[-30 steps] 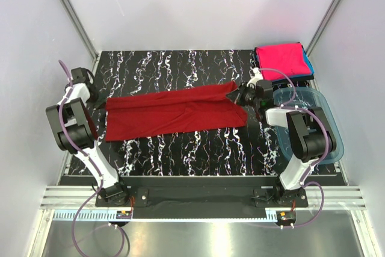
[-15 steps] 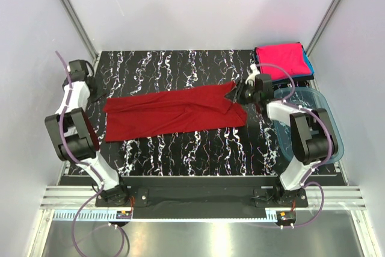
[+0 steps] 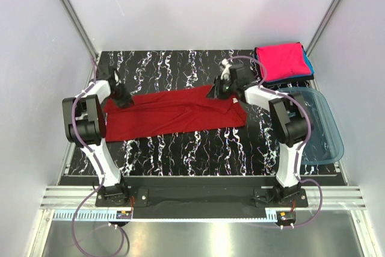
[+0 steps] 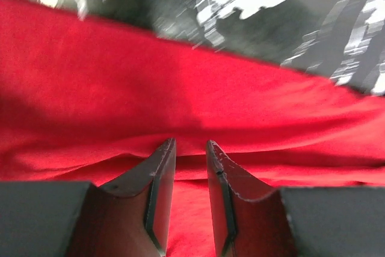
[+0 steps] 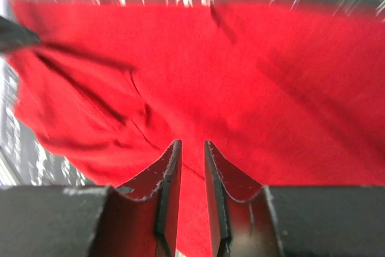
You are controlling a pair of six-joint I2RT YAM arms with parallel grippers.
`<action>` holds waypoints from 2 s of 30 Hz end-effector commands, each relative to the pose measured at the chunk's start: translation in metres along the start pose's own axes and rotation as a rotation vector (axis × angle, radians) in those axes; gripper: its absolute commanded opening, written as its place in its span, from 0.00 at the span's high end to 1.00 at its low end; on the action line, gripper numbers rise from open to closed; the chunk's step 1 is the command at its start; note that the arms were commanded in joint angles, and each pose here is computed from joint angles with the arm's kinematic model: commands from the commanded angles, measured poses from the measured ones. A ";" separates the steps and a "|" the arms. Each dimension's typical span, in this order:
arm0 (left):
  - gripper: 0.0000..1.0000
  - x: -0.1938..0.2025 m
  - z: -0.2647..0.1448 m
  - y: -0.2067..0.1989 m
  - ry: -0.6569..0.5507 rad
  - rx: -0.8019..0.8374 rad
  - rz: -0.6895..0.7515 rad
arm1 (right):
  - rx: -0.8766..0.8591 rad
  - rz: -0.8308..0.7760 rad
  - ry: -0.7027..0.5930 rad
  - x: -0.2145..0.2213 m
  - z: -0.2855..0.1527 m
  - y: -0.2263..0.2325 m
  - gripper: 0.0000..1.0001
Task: Fold and stack the t-shirts
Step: Fold the tshirt
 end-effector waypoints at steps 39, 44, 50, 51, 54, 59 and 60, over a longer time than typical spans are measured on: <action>0.64 0.043 0.001 -0.145 -0.047 0.131 0.301 | 0.228 -0.070 -0.023 0.007 -0.046 0.001 0.73; 0.63 0.051 0.000 -0.182 -0.036 0.238 0.327 | 0.100 -0.032 -0.028 -0.008 -0.046 0.035 0.71; 0.64 0.084 0.020 -0.199 0.028 0.260 0.384 | 0.140 -0.005 -0.038 0.000 -0.048 0.030 0.76; 0.64 0.086 0.022 -0.196 0.018 0.228 0.403 | 0.148 -0.006 -0.034 0.003 -0.048 0.028 0.77; 0.64 0.104 0.027 -0.181 0.011 0.122 0.428 | 0.183 -0.008 -0.014 0.014 -0.047 0.014 0.79; 0.64 0.109 0.031 -0.182 -0.030 0.059 0.471 | 0.219 -0.002 0.022 0.030 -0.046 -0.001 0.78; 0.64 0.110 0.031 -0.183 -0.025 0.061 0.474 | 0.233 0.000 0.015 0.030 -0.046 -0.004 0.76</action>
Point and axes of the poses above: each gripper's point midway between its finger pads, its own z axis out along the fingers, its own y axis along the line the jaws close on, x = y × z, the point moved 5 cm from there along -z, back along the fingers, and after that the axes turned 11 degrees about z, right-handed, at the moved point
